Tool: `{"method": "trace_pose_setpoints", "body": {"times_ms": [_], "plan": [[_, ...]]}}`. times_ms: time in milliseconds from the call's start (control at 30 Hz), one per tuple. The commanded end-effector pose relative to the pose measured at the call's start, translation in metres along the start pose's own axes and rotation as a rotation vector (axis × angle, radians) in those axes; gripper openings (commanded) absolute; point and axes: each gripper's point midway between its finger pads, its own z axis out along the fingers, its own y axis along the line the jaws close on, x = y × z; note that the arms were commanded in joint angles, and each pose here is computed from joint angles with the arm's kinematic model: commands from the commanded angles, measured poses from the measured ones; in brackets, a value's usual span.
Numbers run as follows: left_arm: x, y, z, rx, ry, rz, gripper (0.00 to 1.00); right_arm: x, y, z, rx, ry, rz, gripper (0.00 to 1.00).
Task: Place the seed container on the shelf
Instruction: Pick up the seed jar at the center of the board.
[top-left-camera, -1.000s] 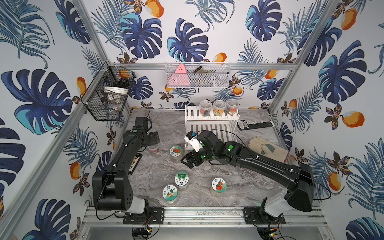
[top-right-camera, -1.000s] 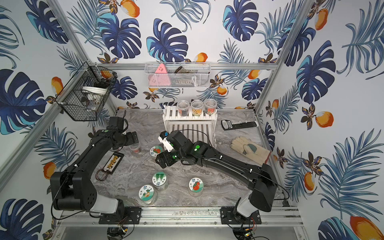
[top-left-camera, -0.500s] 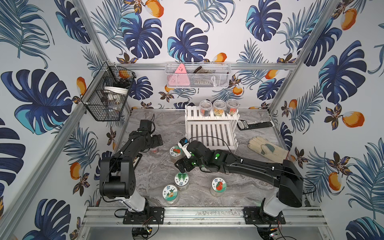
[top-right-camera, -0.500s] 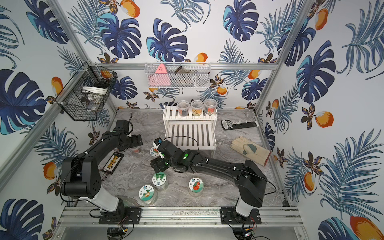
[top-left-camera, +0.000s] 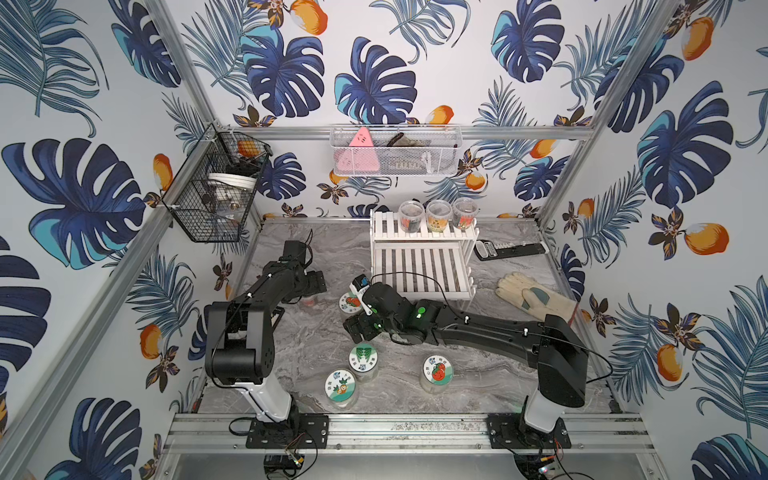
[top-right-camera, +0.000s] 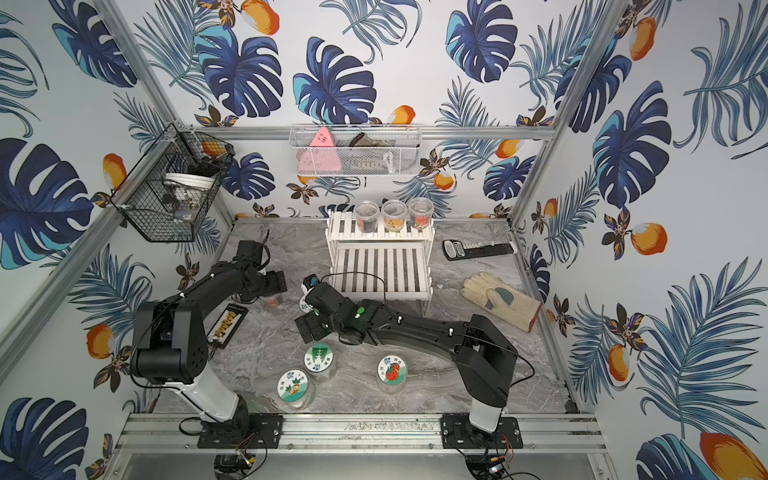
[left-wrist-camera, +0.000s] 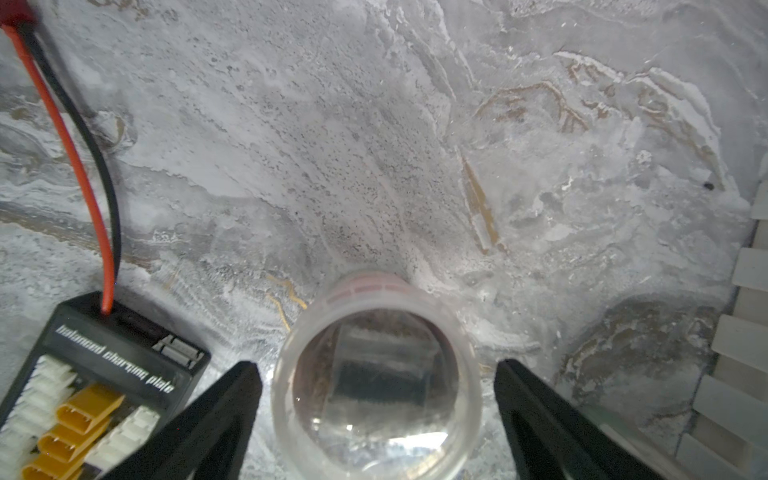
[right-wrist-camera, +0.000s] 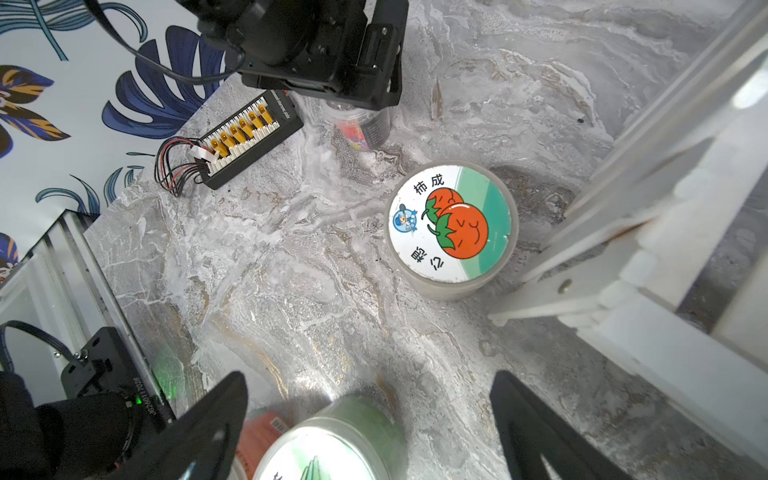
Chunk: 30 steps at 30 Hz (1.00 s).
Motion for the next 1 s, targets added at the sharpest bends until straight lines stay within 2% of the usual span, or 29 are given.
{"method": "trace_pose_setpoints", "body": {"times_ms": [0,300,700,833,967], "plan": [[-0.005,0.0,0.001,-0.004,-0.015,0.012,0.93,-0.001,-0.001,-0.002,0.008,0.005,0.011,0.95],[-0.001,0.0,0.009,-0.007,0.012,0.014,0.9,-0.004,-0.001,-0.007,0.01,0.002,0.013,0.96],[-0.004,0.001,0.0,-0.007,-0.011,0.018,0.78,-0.005,-0.004,-0.011,0.028,0.006,0.017,0.97],[-0.004,0.001,-0.007,-0.006,-0.01,0.022,0.78,-0.008,-0.006,-0.017,0.034,0.004,0.024,0.97],[-0.011,-0.004,-0.033,0.022,-0.032,0.04,0.77,-0.017,-0.011,-0.031,0.039,-0.005,0.045,0.97]]}}
